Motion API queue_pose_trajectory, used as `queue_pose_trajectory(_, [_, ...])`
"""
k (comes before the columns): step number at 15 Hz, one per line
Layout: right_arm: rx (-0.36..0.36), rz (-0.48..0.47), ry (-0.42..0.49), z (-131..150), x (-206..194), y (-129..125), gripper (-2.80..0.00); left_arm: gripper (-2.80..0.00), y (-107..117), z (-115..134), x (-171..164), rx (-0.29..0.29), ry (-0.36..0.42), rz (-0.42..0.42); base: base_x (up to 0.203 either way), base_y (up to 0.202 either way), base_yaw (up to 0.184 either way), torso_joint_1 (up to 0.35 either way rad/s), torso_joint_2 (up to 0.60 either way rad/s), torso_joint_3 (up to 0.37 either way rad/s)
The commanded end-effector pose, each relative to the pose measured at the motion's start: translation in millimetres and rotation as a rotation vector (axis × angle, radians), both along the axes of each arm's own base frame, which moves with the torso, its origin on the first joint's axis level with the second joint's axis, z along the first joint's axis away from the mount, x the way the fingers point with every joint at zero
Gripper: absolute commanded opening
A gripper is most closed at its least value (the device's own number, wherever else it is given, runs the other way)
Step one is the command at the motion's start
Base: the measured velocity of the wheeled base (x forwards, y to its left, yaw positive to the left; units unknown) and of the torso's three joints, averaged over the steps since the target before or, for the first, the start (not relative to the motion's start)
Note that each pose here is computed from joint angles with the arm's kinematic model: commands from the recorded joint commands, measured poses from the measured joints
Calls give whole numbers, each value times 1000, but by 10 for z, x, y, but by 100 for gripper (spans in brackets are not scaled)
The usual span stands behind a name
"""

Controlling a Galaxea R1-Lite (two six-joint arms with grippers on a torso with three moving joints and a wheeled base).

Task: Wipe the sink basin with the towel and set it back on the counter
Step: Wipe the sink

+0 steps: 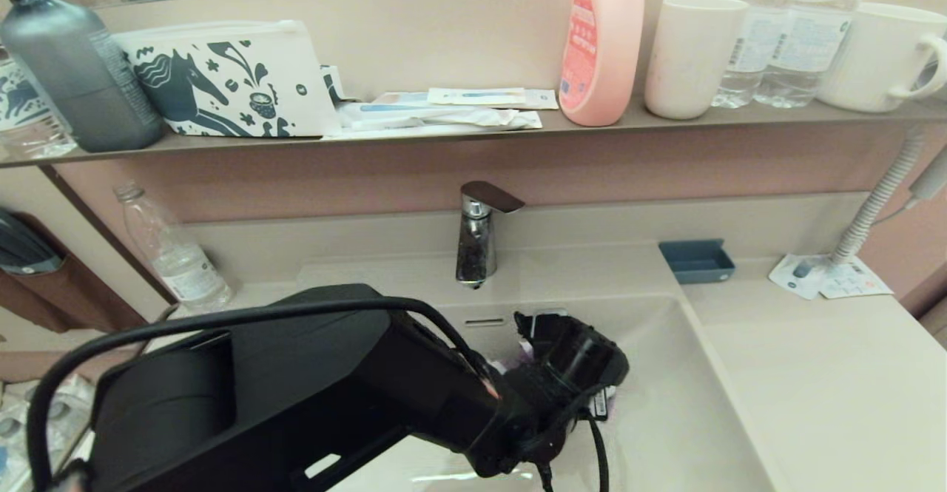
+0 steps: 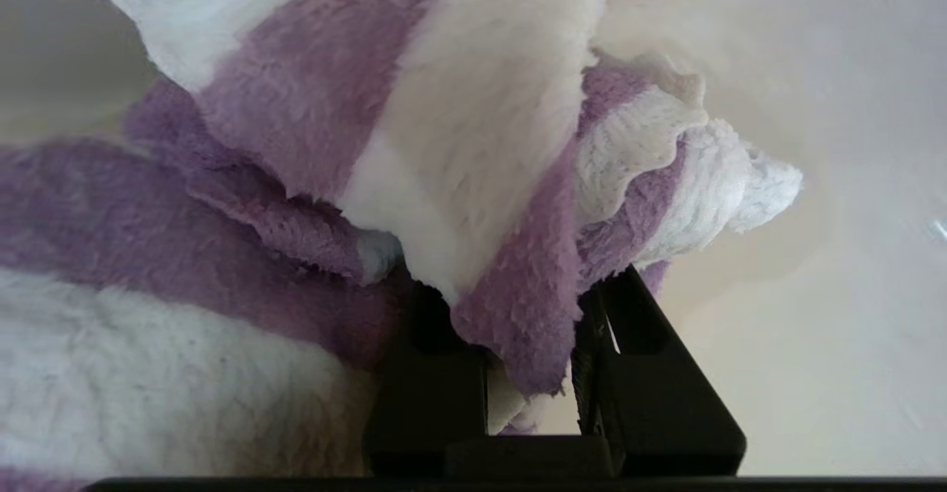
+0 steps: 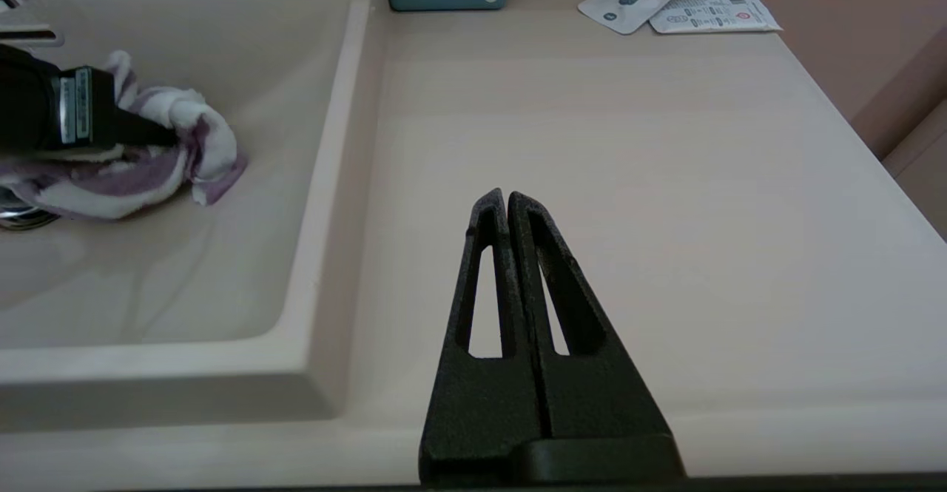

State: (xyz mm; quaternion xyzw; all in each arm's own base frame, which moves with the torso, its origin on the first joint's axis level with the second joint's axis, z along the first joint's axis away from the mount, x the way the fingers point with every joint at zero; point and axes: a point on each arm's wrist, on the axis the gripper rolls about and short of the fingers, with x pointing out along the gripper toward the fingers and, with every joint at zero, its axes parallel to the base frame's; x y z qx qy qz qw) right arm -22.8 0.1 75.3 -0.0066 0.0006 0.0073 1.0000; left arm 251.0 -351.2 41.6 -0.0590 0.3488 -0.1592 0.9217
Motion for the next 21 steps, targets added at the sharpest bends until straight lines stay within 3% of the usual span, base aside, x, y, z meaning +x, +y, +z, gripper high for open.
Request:
queue_pose_trajectory(1, [-1,1,0,0,0,0,-280,-280,-105,6,-136,4,3,-5,0,0,0,0,0,0])
queue_pose_trajectory(4, [-1,1,0,0,0,0,-280,-280,-191,75,-246,19,60,21,0,0,0,0,0,0])
queue_pose_trajectory(6, [-1,1,0,0,0,0,-280,-280,-174,111,-270,64,136,34,0,0,0,0,0,0])
queue_pose_trajectory(8, [-1,1,0,0,0,0,-280,-280,-172,161,-370,36,218,31,0,0,0,0,0,0])
queue_pose_trajectory(12, [-1,1,0,0,0,0,-280,-280,-204,192,-592,63,282,28,0,0,0,0,0,0])
queue_pose_trajectory(15, [-1,1,0,0,0,0,-280,-280,-131,129,-697,150,366,30,0,0,0,0,0,0])
queue_pose_trajectory(17, [-1,1,0,0,0,0,-280,-280,-104,136,-746,168,446,14,0,0,0,0,0,0])
queue_pose_trajectory(21, [-1,1,0,0,0,0,-280,-280,34,49,-738,224,490,39,0,0,0,0,0,0])
